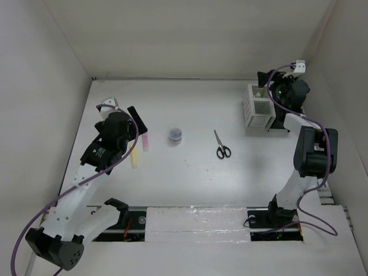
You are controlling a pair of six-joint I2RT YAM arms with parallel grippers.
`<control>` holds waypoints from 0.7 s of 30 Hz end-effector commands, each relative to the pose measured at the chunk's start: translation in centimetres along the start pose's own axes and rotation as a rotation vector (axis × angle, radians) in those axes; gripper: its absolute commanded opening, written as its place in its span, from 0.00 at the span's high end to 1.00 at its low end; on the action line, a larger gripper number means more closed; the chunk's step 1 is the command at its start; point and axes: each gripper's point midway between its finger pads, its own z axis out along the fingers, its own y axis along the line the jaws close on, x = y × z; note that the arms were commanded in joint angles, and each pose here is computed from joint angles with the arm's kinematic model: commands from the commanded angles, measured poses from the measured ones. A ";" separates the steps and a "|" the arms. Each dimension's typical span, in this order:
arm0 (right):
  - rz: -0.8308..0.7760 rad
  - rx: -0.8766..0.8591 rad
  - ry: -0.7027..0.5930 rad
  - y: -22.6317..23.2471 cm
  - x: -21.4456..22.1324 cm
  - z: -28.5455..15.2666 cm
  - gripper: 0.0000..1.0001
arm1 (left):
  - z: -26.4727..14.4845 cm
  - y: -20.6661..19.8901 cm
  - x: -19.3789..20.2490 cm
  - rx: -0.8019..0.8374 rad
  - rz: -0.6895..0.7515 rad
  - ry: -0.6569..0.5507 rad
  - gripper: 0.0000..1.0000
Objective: Sort the stationery into containers
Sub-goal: Pick up the stationery from the center of the board.
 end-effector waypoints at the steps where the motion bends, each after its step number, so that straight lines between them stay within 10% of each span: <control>1: -0.095 -0.108 -0.184 6.2 -9.1 -0.7 0.00 | 0.0 -0.2 -0.5 0.015 -0.002 -0.024 0.00; 7: -0.198 -0.139 -0.053 15.6 -10.8 -0.9 0.00 | 0.4 3.3 -1.5 -0.225 -0.067 -0.078 0.00; 14: -0.143 -0.126 0.395 29.0 -0.4 -4.4 0.00 | -0.6 6.1 -2.6 -0.428 -0.194 -0.142 0.00; 21: -0.115 -0.213 0.574 41.4 7.6 -7.3 0.03 | -3.9 8.7 -4.7 -0.400 -0.340 -0.274 0.00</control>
